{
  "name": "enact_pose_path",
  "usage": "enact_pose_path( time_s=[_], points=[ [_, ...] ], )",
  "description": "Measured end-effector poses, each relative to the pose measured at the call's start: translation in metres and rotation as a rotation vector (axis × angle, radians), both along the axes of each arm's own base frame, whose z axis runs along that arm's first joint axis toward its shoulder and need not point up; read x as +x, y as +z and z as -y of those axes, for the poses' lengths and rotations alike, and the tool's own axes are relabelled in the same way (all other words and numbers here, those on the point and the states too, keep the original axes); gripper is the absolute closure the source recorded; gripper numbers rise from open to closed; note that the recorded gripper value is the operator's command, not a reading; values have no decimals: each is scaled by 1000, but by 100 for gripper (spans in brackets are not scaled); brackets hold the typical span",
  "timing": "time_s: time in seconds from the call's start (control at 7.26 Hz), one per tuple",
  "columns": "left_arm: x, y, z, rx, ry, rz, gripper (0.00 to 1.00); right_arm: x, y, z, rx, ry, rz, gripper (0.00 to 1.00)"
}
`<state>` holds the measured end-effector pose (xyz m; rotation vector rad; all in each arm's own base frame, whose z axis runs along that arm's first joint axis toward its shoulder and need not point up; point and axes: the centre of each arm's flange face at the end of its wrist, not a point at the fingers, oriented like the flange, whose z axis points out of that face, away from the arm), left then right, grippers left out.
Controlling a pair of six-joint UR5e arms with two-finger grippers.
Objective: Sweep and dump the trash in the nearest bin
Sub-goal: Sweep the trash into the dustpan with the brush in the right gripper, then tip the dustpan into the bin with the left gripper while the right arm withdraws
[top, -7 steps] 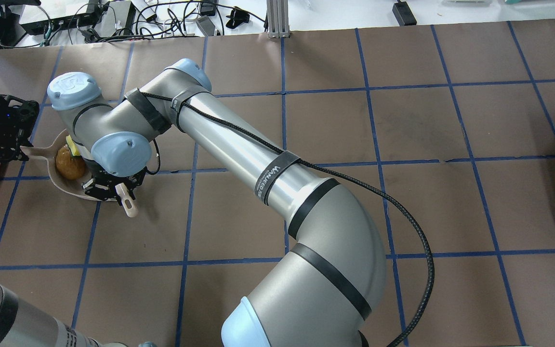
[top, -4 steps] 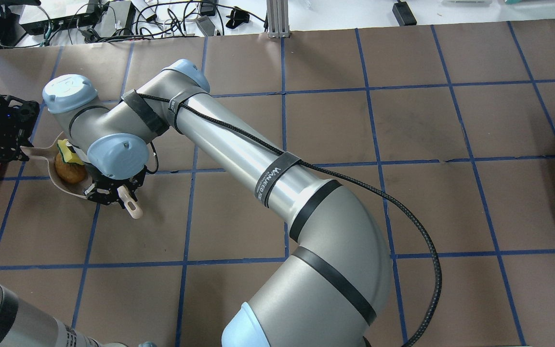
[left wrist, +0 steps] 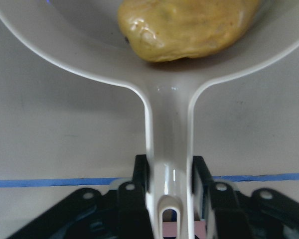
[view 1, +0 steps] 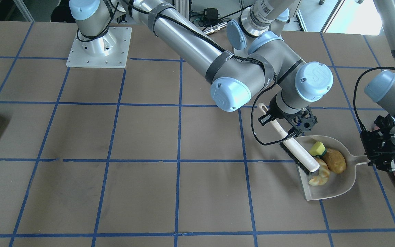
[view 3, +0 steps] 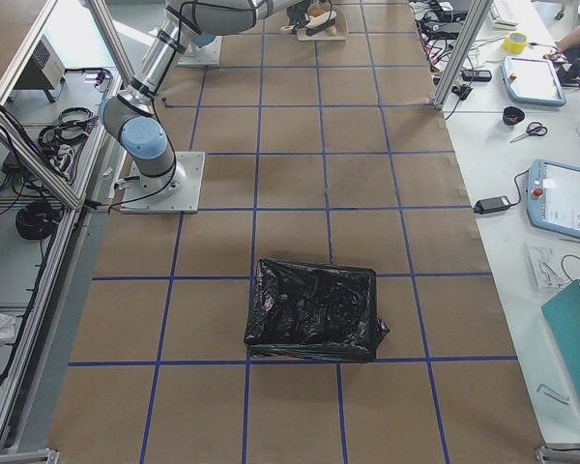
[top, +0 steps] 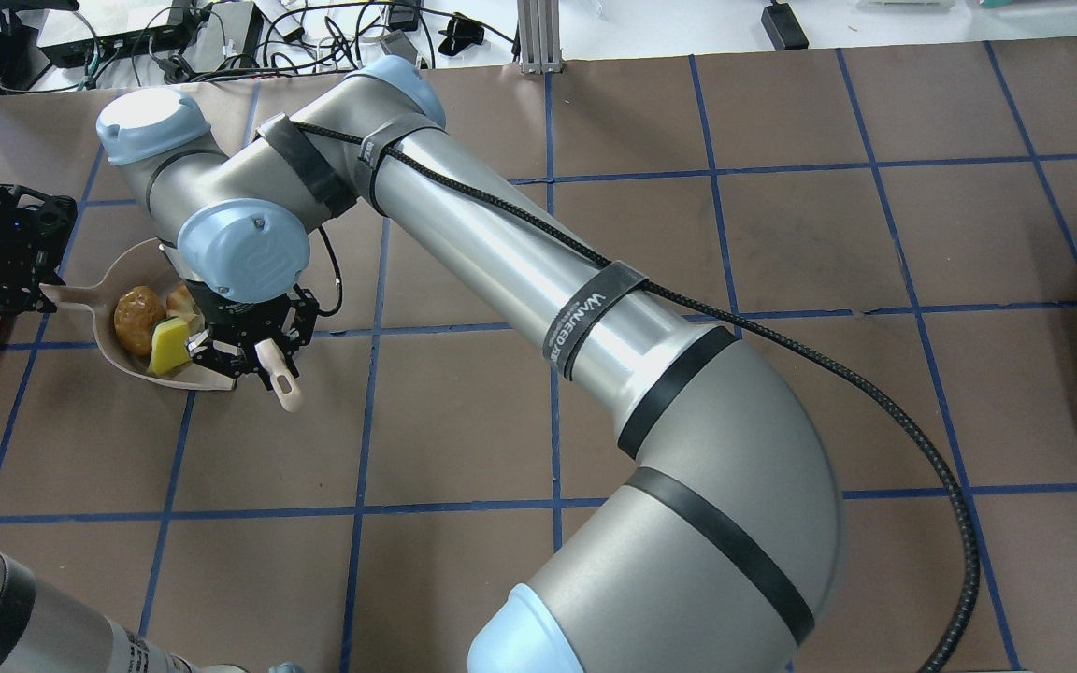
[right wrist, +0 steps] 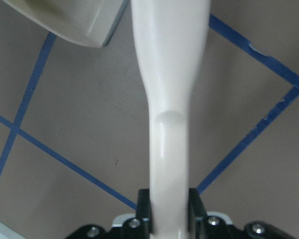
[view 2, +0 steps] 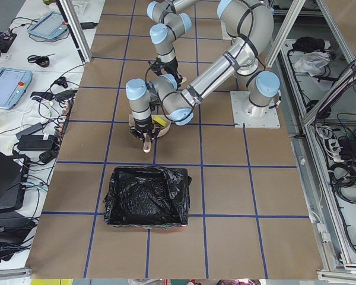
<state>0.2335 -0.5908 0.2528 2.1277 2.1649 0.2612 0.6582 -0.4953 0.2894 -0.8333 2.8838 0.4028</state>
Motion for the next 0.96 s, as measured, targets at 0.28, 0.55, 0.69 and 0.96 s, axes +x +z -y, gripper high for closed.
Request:
enact_pose_path(
  time_s=[0.28,0.55,0.69,0.96],
  points=[
    [0,0,0,0,0,0,100,-40,19,16,53,-167,-92,100],
    [-1,2,1,-8,-8,-12,100,-78,28,12,96,-357,-190,100],
    [-3,7,2,-20,-17,-35,100,-98,35,-3,99,-405,-209,100],
    [-1,27,-1,-25,-24,-60,100,-160,33,-40,73,-486,-189,100]
  ],
)
